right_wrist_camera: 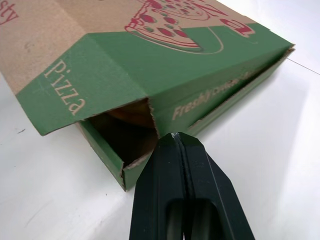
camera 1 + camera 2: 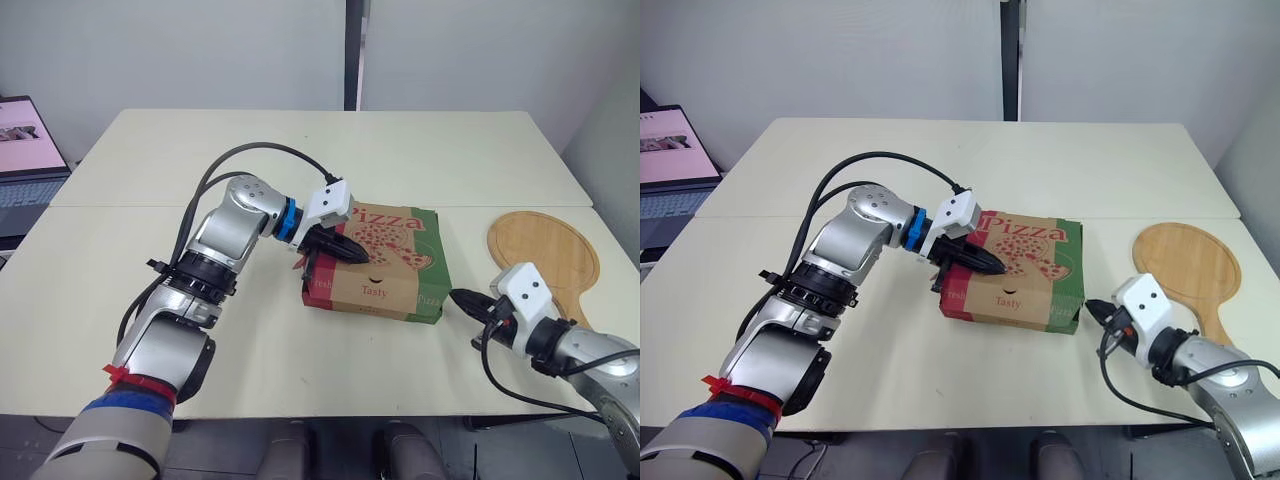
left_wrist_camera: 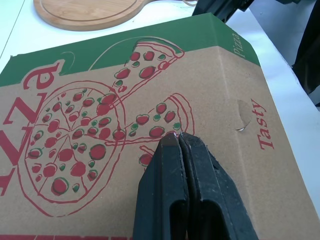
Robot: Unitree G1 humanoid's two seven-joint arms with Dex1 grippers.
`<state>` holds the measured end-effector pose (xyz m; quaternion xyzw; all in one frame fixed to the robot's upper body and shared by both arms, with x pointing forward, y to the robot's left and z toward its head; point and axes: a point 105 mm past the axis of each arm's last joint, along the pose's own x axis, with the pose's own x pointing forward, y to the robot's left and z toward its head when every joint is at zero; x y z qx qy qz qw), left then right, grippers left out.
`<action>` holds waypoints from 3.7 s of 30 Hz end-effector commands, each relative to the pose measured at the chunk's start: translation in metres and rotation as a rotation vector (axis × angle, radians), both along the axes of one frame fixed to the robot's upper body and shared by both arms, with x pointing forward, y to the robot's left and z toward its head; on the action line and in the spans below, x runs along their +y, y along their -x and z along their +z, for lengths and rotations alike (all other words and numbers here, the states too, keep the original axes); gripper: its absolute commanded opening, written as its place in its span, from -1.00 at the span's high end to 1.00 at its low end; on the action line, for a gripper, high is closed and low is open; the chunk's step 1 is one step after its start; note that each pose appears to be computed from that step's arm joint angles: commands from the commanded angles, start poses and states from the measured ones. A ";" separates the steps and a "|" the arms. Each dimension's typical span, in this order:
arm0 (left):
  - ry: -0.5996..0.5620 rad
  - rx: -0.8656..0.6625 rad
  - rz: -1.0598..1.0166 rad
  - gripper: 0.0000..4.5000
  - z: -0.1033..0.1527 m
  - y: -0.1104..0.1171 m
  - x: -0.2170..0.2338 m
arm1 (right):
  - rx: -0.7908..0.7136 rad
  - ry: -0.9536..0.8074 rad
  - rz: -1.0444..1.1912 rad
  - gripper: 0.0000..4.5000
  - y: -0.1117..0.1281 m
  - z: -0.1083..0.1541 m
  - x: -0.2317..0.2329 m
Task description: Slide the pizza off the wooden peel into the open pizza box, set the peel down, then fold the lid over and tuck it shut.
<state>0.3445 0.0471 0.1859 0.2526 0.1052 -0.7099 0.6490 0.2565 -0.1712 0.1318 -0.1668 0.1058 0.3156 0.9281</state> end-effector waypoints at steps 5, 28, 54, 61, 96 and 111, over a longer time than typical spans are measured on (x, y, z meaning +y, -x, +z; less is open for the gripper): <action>0.010 -0.048 -0.014 0.99 0.011 -0.002 -0.003 | -0.065 0.006 0.069 1.00 -0.004 0.010 0.017; 0.004 -0.049 -0.005 1.00 0.008 -0.006 -0.001 | -0.056 0.125 0.226 -0.65 0.020 0.060 0.005; -0.024 -0.114 -0.095 1.00 0.014 0.005 -0.006 | -0.223 0.261 0.246 -0.98 -0.024 0.042 0.041; -0.036 -0.108 -0.095 1.00 0.010 0.005 -0.004 | -0.286 0.322 0.207 -0.98 -0.032 0.042 0.038; -0.009 -0.077 -0.017 1.00 0.007 -0.005 0.002 | -0.472 0.356 0.150 -0.98 -0.036 0.061 0.061; -0.020 -0.083 0.000 1.00 0.004 -0.009 0.006 | -0.466 0.410 0.162 -0.98 -0.040 0.041 0.065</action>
